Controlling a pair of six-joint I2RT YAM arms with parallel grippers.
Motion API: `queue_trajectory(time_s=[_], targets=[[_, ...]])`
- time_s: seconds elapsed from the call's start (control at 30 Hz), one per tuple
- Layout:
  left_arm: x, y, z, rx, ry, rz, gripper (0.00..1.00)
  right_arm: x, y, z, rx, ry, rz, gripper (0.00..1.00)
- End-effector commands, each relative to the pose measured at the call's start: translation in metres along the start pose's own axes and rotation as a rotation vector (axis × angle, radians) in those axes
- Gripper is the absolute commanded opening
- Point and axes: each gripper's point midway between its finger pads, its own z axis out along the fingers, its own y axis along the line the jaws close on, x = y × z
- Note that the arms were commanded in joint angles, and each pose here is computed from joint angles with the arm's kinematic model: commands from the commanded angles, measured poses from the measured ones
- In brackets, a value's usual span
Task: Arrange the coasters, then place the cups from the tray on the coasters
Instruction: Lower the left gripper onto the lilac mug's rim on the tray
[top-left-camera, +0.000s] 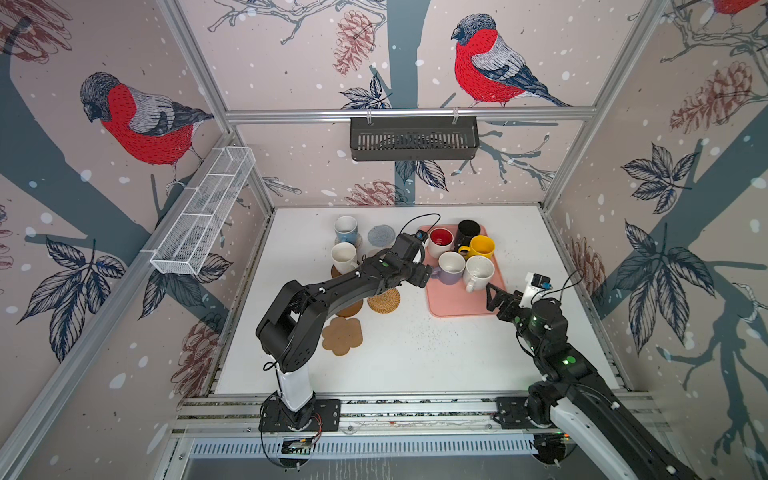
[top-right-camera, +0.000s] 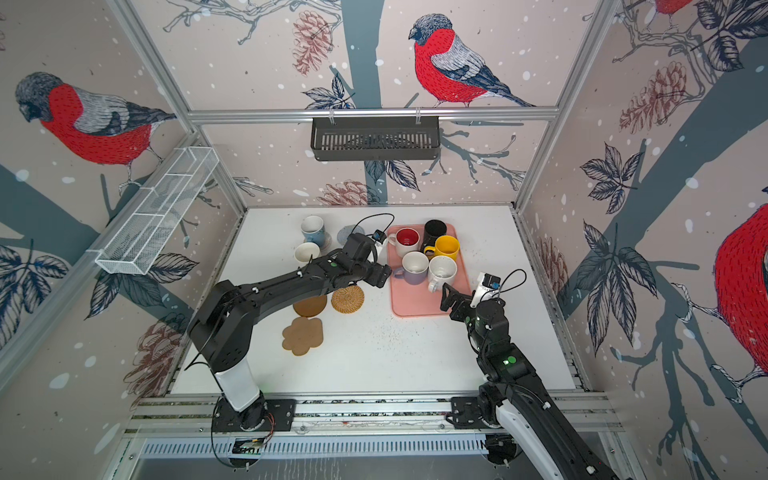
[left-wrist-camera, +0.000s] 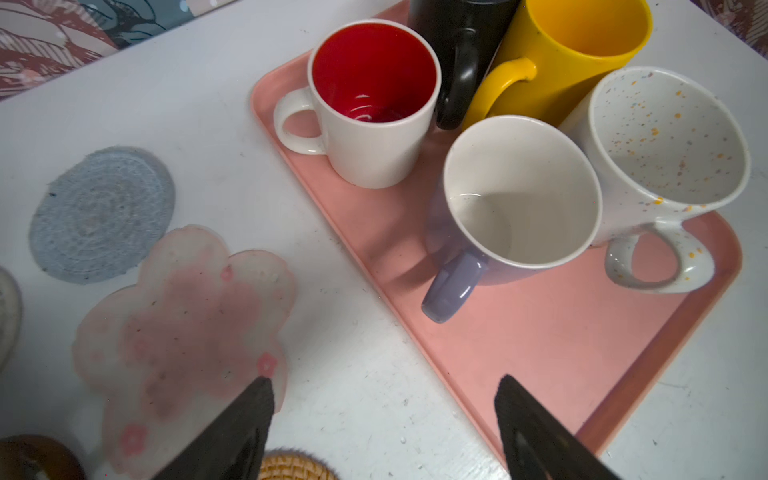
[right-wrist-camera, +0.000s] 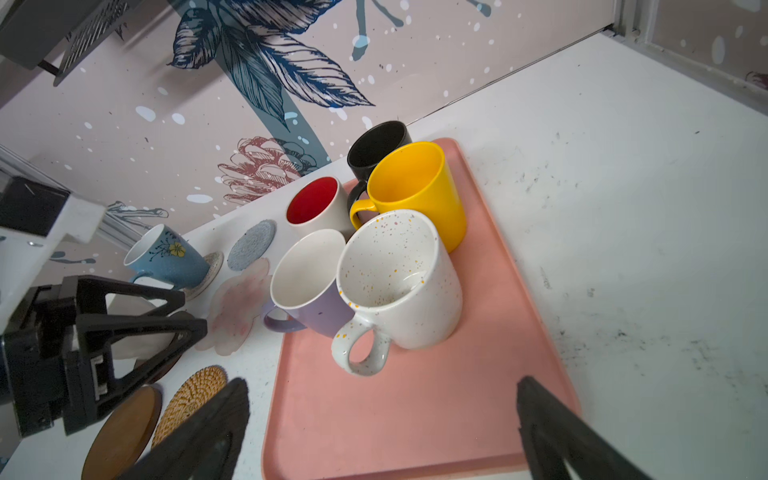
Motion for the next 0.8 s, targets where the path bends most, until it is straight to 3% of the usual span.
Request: queue_trajectory(time_s=[0.0,0.77], targets=[[-0.016,-0.004,0.004,0.024,-0.052,0.038,0.84,-0.012,0.000,-0.001,-0.003,-0.054,0.023,0.99],[-0.005,-0.015,0.061,0.200,0.018,0.066,0.83,-0.005,-0.012,0.002,0.021,-0.052,0.065,1.00]])
